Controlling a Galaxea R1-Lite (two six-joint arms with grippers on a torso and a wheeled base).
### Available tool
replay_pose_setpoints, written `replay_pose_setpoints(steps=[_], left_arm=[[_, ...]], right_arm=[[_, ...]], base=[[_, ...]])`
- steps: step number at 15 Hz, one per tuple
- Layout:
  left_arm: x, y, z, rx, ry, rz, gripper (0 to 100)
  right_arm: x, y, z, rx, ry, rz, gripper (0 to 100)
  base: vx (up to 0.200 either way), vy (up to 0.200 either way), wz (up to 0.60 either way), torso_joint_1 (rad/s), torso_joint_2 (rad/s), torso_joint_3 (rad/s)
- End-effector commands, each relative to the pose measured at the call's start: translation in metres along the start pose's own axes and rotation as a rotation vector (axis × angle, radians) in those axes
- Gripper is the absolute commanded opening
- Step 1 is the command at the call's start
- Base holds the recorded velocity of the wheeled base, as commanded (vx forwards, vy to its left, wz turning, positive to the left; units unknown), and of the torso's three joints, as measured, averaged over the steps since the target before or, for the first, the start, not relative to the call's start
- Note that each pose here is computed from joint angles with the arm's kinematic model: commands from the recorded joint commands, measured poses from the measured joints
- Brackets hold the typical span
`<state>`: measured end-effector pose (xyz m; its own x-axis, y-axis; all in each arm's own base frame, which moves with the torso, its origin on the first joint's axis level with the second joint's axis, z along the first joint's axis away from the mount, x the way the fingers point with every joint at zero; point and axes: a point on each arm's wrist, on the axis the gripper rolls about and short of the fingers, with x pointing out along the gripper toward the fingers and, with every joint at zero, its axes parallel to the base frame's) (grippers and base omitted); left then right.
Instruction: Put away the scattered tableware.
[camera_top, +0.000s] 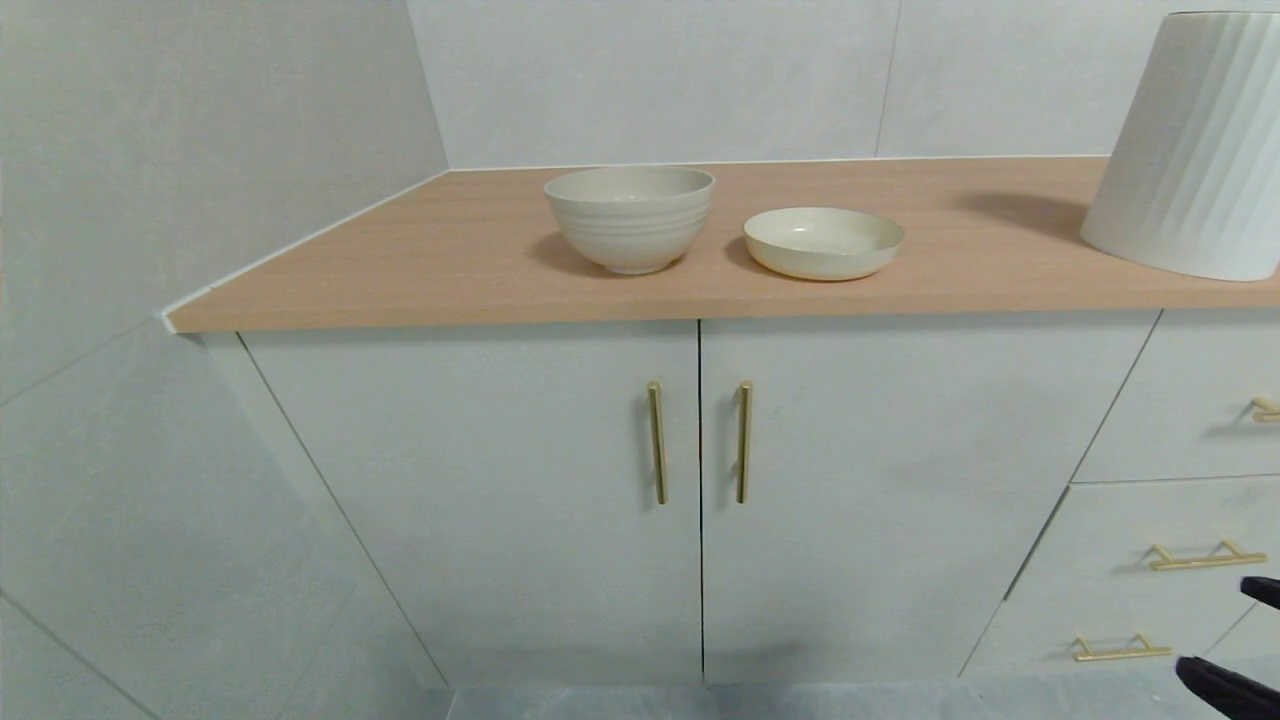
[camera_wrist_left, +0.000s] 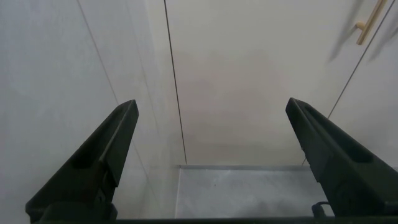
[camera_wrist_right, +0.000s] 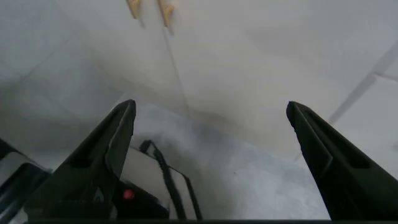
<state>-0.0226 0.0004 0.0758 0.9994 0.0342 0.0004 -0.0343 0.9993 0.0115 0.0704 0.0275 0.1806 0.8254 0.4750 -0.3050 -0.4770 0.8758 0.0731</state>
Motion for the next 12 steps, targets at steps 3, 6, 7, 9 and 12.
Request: replay_pose_setpoints(steps=[3,6,7,9,12], left_arm=[[0.000,0.000,0.000,-0.007,0.000,0.001,100],[0.000,0.000,0.000,-0.005,0.000,0.001,100],[0.000,0.000,0.000,-0.004,0.000,0.001,100],[0.000,0.000,0.000,-0.002,0.000,-0.001,100],[0.000,0.000,0.000,-0.002,0.000,-0.001,100]], right_arm=[[0.099,0.011,0.039,-0.031,0.117,0.150,100],[0.144,0.014,0.059,-0.035,0.125,0.170,100],[0.151,0.017,0.062,-0.039,0.128,0.183,100],[0.185,0.029,0.075,-0.052,0.125,0.220,100],[0.210,0.042,0.075,0.017,0.156,0.251,100]], base=[[0.000,0.000,0.00,0.000,0.00,0.000],[0.000,0.000,0.00,0.000,0.00,0.000],[0.000,0.000,0.00,0.000,0.00,0.000],[0.000,0.000,0.00,0.000,0.00,0.000],[0.000,0.000,0.00,0.000,0.00,0.000]])
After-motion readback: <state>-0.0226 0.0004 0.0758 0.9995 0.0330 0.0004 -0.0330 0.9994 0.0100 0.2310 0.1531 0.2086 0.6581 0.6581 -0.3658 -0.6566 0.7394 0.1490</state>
